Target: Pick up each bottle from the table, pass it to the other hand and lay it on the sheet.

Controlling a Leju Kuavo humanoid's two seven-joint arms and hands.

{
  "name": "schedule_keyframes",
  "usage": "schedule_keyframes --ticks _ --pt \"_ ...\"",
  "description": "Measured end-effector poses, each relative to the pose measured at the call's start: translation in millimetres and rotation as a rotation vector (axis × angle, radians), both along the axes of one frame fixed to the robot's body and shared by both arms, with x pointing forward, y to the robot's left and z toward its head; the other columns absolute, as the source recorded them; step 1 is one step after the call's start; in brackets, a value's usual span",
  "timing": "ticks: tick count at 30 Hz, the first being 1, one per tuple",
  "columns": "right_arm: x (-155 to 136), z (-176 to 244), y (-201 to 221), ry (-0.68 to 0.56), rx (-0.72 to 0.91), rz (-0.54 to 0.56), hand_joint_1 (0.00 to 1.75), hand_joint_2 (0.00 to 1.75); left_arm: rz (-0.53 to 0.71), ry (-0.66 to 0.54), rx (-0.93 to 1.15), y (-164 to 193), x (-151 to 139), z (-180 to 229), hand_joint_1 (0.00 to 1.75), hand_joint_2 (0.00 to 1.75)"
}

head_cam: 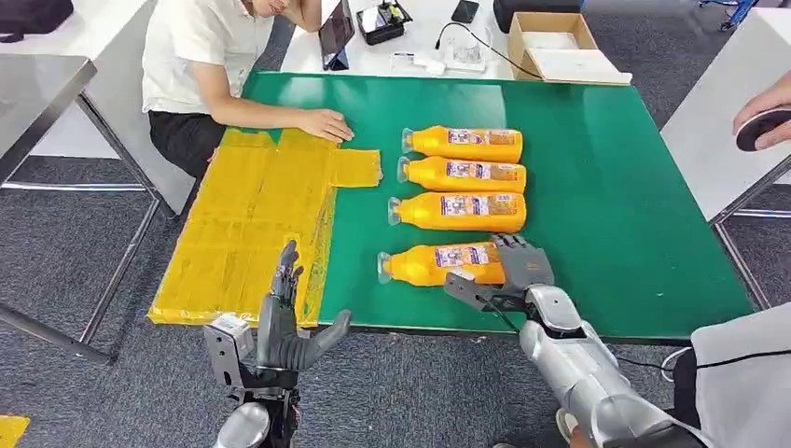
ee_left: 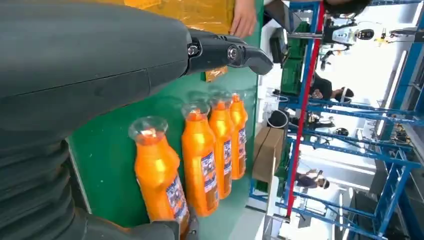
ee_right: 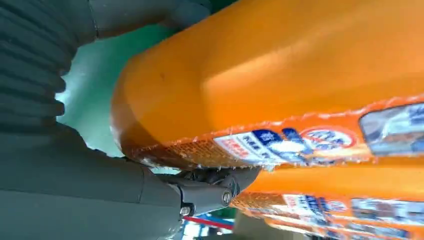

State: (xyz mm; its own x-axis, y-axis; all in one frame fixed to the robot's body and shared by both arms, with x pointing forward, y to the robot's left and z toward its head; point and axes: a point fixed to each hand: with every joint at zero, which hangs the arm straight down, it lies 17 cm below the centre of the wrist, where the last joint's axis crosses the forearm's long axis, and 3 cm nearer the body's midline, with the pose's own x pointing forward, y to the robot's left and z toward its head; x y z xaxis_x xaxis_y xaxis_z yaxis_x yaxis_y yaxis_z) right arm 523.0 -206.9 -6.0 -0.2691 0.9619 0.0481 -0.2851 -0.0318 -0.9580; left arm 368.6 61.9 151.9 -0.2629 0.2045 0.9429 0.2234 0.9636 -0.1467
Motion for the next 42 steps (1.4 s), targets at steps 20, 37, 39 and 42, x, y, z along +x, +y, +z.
schedule_keyframes --ticks 20,37,39,42 --pt "-41 -18 37 0.163 0.537 0.02 1.75 1.75 0.038 0.008 -0.077 11 7 3 0.0 1.75" --pt "-65 9 39 0.005 0.904 -0.106 1.75 1.75 0.239 0.095 -0.205 68 -10 -15 0.0 1.75" --pt "-70 14 43 -0.009 0.966 -0.113 1.75 1.75 0.245 0.119 -0.214 70 -13 -19 0.0 1.75" --pt "-80 18 57 0.002 1.019 -0.096 1.75 1.75 0.215 0.159 -0.232 66 -13 -25 0.0 1.75"
